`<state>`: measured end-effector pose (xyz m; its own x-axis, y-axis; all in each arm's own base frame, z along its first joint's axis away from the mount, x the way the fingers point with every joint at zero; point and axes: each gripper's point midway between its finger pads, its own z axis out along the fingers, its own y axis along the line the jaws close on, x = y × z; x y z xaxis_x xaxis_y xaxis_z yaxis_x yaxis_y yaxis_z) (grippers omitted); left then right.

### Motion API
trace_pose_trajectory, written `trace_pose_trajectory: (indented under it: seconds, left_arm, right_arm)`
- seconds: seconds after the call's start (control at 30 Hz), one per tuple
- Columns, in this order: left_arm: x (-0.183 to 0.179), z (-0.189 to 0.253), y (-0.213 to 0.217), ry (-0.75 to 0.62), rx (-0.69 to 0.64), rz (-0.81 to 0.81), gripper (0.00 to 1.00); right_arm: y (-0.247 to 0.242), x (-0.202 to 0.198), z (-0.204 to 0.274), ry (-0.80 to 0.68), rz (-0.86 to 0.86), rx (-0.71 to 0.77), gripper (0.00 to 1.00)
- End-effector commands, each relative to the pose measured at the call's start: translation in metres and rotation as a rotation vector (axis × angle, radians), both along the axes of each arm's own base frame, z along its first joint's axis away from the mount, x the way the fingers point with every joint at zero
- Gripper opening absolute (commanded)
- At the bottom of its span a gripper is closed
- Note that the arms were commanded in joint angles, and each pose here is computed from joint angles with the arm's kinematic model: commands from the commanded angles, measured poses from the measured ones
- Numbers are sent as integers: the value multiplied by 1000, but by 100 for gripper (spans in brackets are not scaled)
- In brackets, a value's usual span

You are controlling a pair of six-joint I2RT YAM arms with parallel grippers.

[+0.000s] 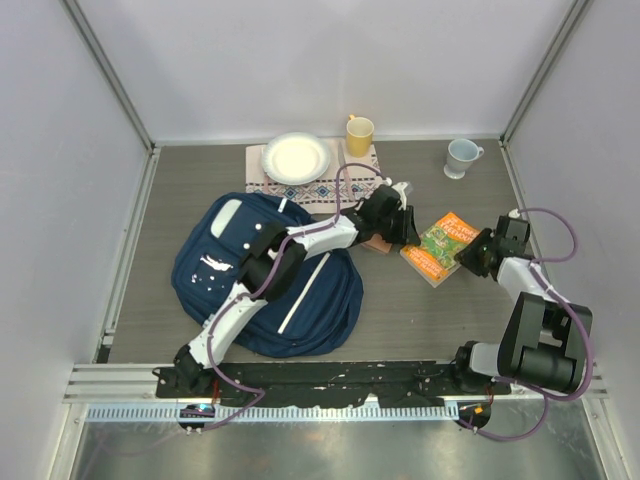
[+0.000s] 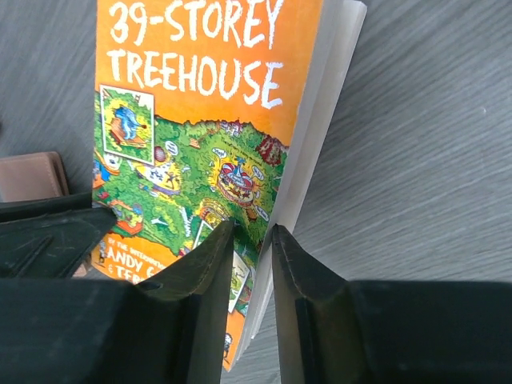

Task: Pack the student bag
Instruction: Pick up the book from the center of the board.

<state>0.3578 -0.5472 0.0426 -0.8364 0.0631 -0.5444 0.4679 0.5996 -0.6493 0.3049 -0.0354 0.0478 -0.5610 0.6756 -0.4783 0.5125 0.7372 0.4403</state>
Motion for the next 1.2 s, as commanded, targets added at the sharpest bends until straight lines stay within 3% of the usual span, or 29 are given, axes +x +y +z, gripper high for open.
trace_pose_trajectory:
  seconds: [0.0,0.07,0.17,0.23,0.33,0.47,0.57,0.67,0.87,1.17]
  left_arm:
    - [-43,66,-31,-24,-131,-140,29]
    - [-44,69,-31,-28,-136,-142,29]
    - [-47,71,-32,-23,-143,-149,26]
    - [-49,73,-33,-24,-149,-156,25]
    - [-50,79,-33,-30,-153,-161,26]
    - [-52,89,-28,-50,-151,-158,43]
    - [-50,102,-22,-83,-148,-142,69]
    - [-46,116,-13,-129,-135,-117,80]
    - [-39,153,16,-221,-126,-49,94]
    - [-40,177,56,-273,-117,1,100]
  right_arm:
    - [30,-7,-4,-5,76,112,31]
    - [32,-9,-7,-2,77,118,31]
    - [32,-9,-7,-7,76,117,20]
    - [30,-8,-2,-20,72,109,6]
    - [26,-5,12,-54,58,84,1]
    - [16,-2,35,-92,39,19,1]
    - [10,-1,56,-131,21,-22,1]
    - [11,-1,69,-149,31,-24,1]
    - [15,-2,90,-194,57,-27,1]
    - [36,-2,134,-306,156,30,1]
